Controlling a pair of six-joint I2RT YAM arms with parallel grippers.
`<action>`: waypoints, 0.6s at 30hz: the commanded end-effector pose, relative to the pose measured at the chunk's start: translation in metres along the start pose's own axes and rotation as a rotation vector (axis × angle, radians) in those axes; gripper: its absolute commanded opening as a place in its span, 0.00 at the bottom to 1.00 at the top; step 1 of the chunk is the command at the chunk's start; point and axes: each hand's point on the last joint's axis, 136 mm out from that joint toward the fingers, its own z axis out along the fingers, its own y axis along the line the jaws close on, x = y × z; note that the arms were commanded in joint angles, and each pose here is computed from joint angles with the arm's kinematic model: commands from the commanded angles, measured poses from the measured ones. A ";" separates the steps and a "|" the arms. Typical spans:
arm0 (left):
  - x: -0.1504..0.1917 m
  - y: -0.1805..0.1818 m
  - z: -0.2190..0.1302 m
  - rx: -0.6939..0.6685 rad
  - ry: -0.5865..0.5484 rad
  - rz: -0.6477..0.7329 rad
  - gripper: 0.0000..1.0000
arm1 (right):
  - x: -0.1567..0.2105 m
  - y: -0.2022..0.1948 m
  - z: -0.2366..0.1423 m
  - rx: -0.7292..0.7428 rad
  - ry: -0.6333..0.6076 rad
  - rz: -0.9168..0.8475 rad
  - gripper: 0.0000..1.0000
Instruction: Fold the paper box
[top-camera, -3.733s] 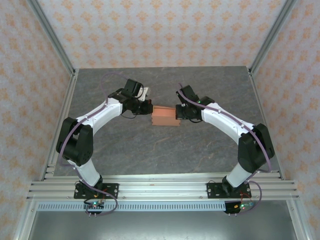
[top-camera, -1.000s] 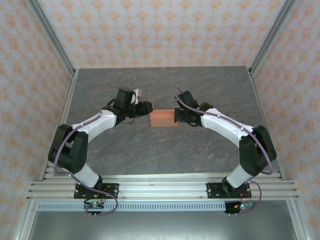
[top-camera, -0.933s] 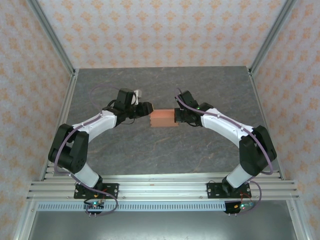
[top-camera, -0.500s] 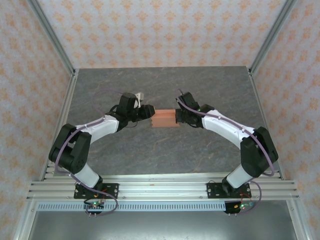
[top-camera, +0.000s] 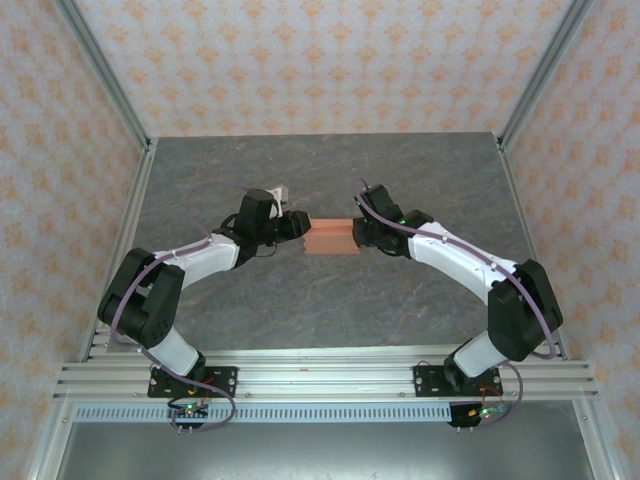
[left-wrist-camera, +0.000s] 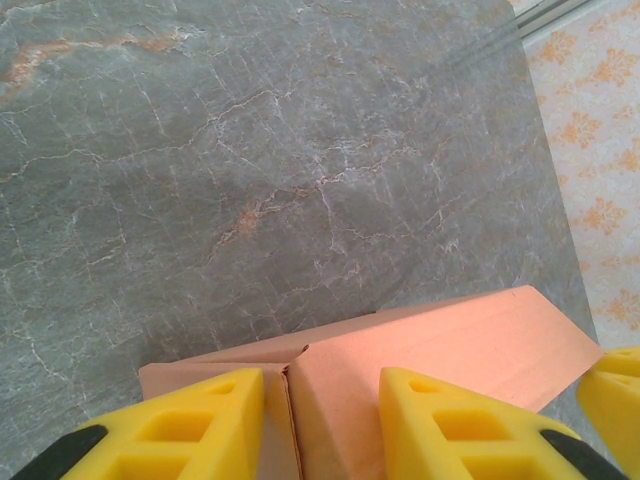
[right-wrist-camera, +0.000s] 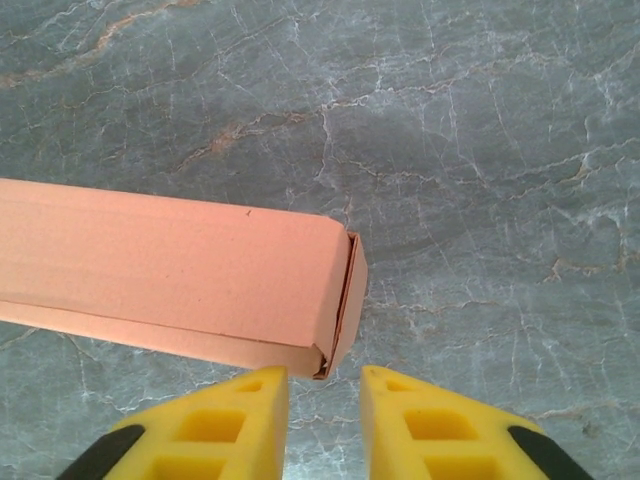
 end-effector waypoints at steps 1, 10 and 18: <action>0.033 0.033 0.000 -0.134 0.082 -0.027 0.35 | 0.000 0.004 -0.014 -0.023 -0.002 -0.021 0.32; 0.031 0.032 -0.001 -0.143 0.079 -0.016 0.35 | -0.011 0.017 -0.035 -0.107 -0.036 -0.012 0.47; 0.029 0.031 -0.003 -0.152 0.082 -0.006 0.35 | -0.043 0.011 -0.030 -0.143 -0.039 0.071 0.52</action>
